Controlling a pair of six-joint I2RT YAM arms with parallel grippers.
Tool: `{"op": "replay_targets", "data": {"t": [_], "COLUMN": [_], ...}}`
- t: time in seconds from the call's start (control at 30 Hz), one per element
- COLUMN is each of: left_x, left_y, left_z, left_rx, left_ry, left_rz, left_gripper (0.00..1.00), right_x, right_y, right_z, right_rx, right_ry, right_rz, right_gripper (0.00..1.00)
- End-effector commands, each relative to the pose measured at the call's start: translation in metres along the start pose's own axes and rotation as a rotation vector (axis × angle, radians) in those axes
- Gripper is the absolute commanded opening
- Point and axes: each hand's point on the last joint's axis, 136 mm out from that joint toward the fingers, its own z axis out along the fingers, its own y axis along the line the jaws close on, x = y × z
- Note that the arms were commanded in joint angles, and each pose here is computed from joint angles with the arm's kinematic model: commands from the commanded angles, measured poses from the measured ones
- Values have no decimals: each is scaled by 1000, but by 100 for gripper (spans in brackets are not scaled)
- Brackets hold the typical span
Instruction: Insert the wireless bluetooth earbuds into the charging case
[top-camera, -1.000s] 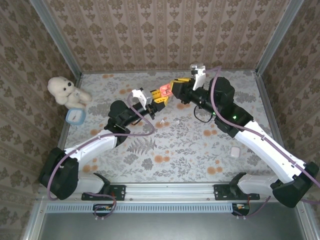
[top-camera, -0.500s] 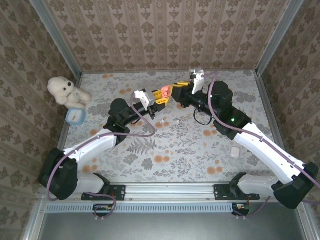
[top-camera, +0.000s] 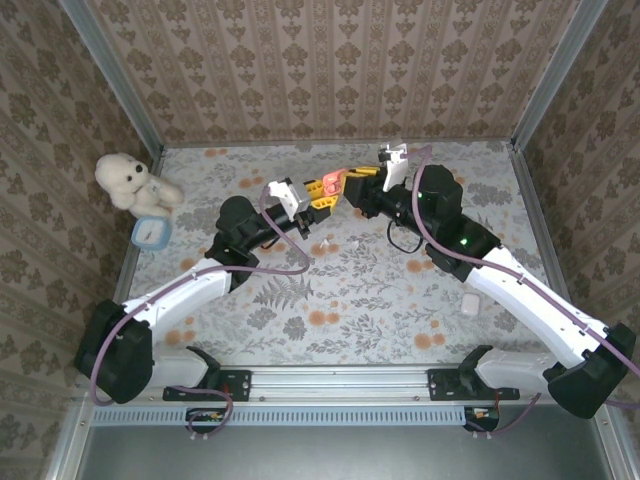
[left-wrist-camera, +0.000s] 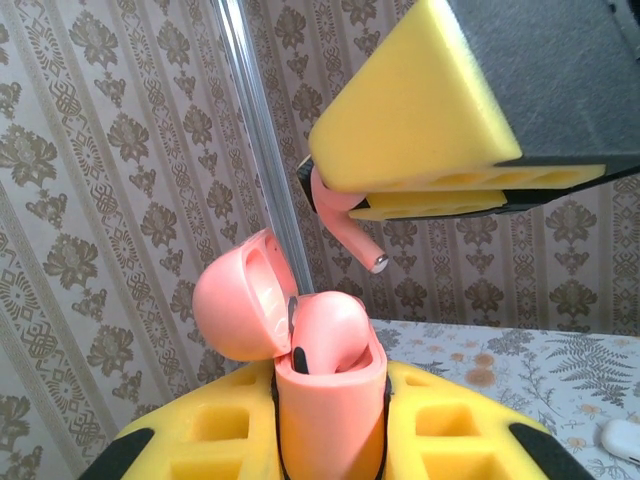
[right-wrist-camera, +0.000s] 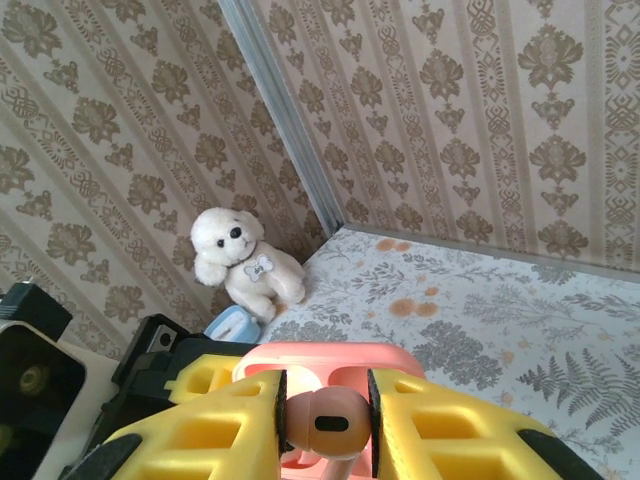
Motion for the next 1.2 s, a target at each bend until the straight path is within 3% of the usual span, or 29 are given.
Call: {"op": "replay_targets", "data": {"t": [0.0, 0.7, 1.17], "left_x": [-33, -39, -40], "left_y": [-4, -6, -4], "left_z": [-1, 0, 2], "left_rx": [19, 24, 13], "left_ry": [-72, -85, -85], "left_rz": [51, 40, 43], "left_gripper": [0, 0, 0], "right_x": [-6, 7, 16], "right_y": [-3, -11, -14], "right_z": [-4, 7, 0], "right_rx": [25, 50, 115], "right_ry": [-40, 10, 36], "right_rz": [-23, -38, -158], "right_gripper": [27, 27, 26]}}
